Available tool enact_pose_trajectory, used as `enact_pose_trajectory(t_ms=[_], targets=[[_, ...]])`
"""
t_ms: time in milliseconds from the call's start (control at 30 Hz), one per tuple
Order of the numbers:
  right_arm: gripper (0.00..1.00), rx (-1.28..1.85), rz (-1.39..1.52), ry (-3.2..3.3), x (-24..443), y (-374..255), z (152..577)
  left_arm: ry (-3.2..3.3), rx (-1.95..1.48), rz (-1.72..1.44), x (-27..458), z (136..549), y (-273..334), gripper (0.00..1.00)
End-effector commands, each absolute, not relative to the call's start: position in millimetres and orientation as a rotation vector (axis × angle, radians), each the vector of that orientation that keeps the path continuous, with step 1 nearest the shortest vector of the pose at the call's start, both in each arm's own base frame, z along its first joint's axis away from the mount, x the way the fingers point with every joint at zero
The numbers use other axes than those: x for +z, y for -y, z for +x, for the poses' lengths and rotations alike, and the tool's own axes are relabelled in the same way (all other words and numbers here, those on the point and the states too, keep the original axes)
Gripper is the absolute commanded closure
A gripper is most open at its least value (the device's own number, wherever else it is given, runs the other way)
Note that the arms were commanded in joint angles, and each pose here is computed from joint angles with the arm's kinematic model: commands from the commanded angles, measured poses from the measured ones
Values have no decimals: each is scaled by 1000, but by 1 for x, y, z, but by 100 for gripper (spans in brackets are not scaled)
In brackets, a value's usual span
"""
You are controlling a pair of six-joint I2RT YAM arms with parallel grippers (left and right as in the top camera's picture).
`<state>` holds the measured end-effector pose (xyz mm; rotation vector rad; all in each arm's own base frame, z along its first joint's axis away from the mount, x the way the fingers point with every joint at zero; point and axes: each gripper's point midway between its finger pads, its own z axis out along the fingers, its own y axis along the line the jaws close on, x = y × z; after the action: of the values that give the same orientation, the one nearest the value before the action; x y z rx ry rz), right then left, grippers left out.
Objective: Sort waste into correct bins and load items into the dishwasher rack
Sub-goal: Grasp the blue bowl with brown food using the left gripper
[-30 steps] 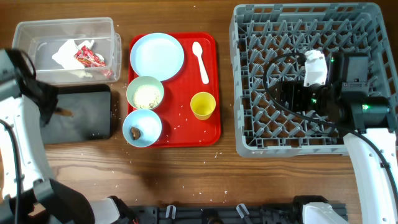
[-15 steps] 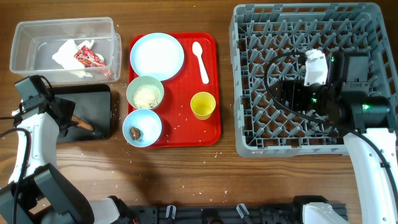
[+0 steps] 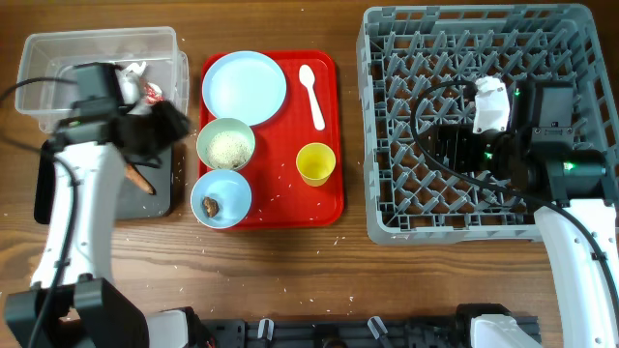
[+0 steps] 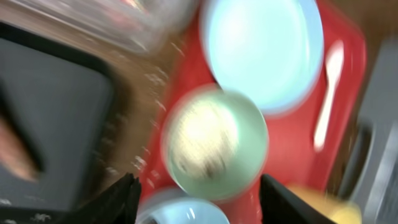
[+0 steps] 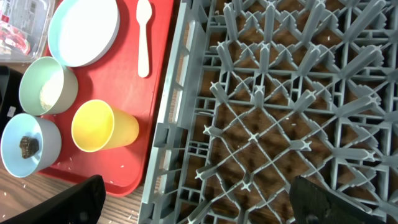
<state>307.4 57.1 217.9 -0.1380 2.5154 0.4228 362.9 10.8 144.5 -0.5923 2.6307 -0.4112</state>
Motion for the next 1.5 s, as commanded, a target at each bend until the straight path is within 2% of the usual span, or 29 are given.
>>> enact_pose_trajectory(t_ms=[0, 67, 167, 333, 467, 633, 733, 933, 1133, 1300, 1433, 1467], targets=[[4, 446, -131, -2517, 217, -59, 308, -2769, -480, -210, 140, 342, 73, 51], [4, 446, -131, -2517, 217, -59, 308, -2868, -396, -71, 123, 320, 105, 55], [4, 445, -132, -2515, 217, -59, 308, -2953, -269, -26, 100, 300, 125, 49], [4, 446, -131, -2515, 217, -59, 308, -3083, -189, 98, 58, 271, 141, 51], [4, 446, -131, -2515, 217, -59, 308, -3087, -148, 90, 50, 276, 137, 53], [4, 446, -131, -2512, 218, -59, 309, -3047, -169, 96, 83, 288, 142, 53], [4, 446, -130, -2520, 217, -59, 307, -3045, 21, 65, 90, 287, 119, 52], [4, 446, -131, -2519, 217, -59, 307, -3054, 111, -38, 46, 283, 108, 53], [4, 448, -129, -2529, 215, -59, 305, -3050, 101, -76, 29, 281, 108, 69], [4, 449, -128, -2537, 214, -59, 304, -3068, 106, -79, 24, 276, 107, 88], [3, 448, -131, -2538, 214, -59, 303, -3093, 117, -77, 9, 263, 102, 89], [4, 443, -129, -2539, 214, -58, 303, -3093, 118, -77, 7, 262, 101, 93]])
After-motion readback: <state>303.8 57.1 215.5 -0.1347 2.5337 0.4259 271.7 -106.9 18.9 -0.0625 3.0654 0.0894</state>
